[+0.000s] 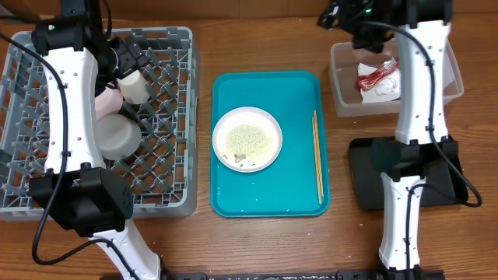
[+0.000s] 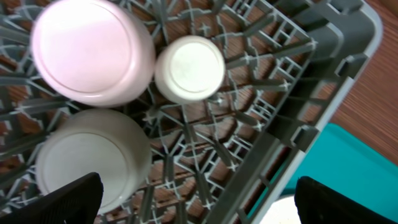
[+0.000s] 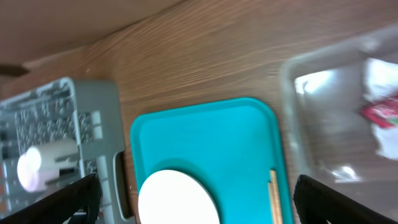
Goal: Sort waste into correct bins and load items into the dishwasher
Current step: 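Move the right gripper down to the wooden chopsticks on the teal tray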
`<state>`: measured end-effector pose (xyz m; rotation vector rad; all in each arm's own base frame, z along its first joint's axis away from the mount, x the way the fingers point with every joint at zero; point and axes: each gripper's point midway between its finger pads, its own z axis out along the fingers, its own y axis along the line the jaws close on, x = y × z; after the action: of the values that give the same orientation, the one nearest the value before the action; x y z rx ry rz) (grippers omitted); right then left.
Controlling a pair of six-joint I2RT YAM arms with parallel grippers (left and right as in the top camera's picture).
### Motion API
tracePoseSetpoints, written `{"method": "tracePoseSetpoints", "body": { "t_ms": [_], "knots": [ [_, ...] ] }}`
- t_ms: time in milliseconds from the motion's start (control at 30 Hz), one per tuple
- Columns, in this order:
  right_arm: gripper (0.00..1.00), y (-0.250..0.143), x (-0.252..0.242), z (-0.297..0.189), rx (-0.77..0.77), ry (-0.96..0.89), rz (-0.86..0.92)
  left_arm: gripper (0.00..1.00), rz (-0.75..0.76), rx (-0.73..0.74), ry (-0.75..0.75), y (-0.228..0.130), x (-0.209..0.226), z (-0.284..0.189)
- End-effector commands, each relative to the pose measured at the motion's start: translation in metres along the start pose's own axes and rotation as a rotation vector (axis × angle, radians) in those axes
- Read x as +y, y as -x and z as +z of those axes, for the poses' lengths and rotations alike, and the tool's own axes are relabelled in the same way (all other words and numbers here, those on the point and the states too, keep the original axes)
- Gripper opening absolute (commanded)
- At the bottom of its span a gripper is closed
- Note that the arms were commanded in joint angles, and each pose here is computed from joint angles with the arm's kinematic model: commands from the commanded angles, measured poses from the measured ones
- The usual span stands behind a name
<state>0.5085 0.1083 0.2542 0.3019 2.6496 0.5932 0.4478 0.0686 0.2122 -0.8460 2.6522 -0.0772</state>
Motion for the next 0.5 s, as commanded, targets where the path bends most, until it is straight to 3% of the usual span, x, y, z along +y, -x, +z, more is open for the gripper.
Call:
{"method": "tracePoseSetpoints", "body": {
  "t_ms": [0, 133, 333, 467],
  "knots": [
    [1.0, 0.006, 0.003, -0.009, -0.041, -0.003, -0.054, 1.0, -0.014, 0.043, -0.125, -0.01, -0.018, -0.017],
    [1.0, 0.004, 0.002, -0.009, -0.034, -0.005, -0.051, 1.0, -0.008, 0.114, -0.237, -0.023, -0.038, -0.02],
    [0.99, -0.01, 0.007, 0.001, 0.037, 0.014, -0.072, 1.0, 0.019, 0.094, -0.197, -0.026, -0.041, -0.018],
    [0.86, -0.039, 0.015, 0.031, 0.155, -0.005, -0.139, 0.95, 0.025, 0.072, -0.143, -0.024, -0.034, -0.016]
  ]
}}
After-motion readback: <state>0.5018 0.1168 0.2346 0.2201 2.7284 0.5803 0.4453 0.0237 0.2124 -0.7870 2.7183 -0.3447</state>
